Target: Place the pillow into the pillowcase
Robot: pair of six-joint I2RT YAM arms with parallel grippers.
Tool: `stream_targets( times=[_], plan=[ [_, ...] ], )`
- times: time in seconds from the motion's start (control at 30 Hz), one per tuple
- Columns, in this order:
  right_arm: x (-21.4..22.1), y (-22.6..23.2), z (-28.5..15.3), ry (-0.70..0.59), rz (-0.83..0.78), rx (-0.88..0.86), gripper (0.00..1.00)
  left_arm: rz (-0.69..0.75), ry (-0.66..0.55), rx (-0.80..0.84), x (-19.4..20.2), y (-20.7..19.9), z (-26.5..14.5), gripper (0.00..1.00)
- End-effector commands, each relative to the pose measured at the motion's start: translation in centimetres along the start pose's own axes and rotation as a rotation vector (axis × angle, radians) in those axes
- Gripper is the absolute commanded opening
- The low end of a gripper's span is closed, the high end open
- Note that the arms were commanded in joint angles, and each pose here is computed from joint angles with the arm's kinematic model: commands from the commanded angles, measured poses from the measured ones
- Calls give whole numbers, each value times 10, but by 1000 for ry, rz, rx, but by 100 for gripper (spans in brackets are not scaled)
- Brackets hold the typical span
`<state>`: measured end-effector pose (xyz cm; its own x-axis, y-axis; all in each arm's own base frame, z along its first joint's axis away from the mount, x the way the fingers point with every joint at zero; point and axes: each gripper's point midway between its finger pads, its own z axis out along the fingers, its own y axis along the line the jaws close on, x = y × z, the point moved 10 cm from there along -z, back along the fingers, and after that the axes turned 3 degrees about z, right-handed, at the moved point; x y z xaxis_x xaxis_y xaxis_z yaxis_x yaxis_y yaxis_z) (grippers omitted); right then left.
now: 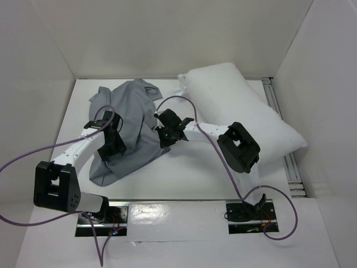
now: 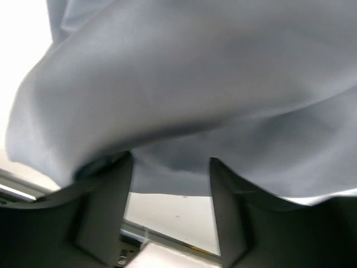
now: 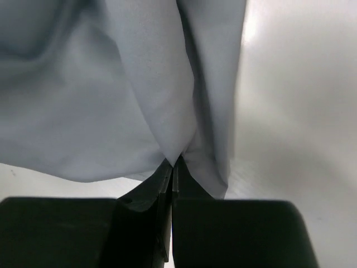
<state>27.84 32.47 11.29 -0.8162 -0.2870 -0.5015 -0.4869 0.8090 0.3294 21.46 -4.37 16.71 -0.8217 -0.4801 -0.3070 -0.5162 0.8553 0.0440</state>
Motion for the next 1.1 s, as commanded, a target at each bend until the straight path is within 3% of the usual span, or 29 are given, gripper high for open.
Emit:
stream_targets(
  times=[0.0,0.1,0.2,0.3,0.37,0.5,0.63,0.8,1.07],
  plan=[
    [-44,9,-22,-139,-37,36,0,1,-16,121,-14,-8,-6,64],
    [-87,13,-65,-290,-68,47,0,-2,-73,180,-35,-16,-24,49],
    [-113,12,-108,-390,-102,101,0,7,-132,218,-54,-22,-47,47],
    [-112,-1,-138,-407,-114,193,0,55,-183,265,-65,-27,-67,47],
    [-100,-19,-138,-369,-104,236,0,137,-213,335,-65,-36,-81,55],
    [-92,-43,-138,-330,-67,234,0,430,-220,388,-34,-74,-87,68],
    [-94,-51,-130,-311,-56,177,0,578,-230,455,0,-103,-92,84],
    [-98,-53,-127,-300,-32,124,0,646,-208,546,47,-137,-93,91],
    [-101,-59,-129,-301,-12,77,0,590,-344,388,83,-181,-53,93]
  ],
)
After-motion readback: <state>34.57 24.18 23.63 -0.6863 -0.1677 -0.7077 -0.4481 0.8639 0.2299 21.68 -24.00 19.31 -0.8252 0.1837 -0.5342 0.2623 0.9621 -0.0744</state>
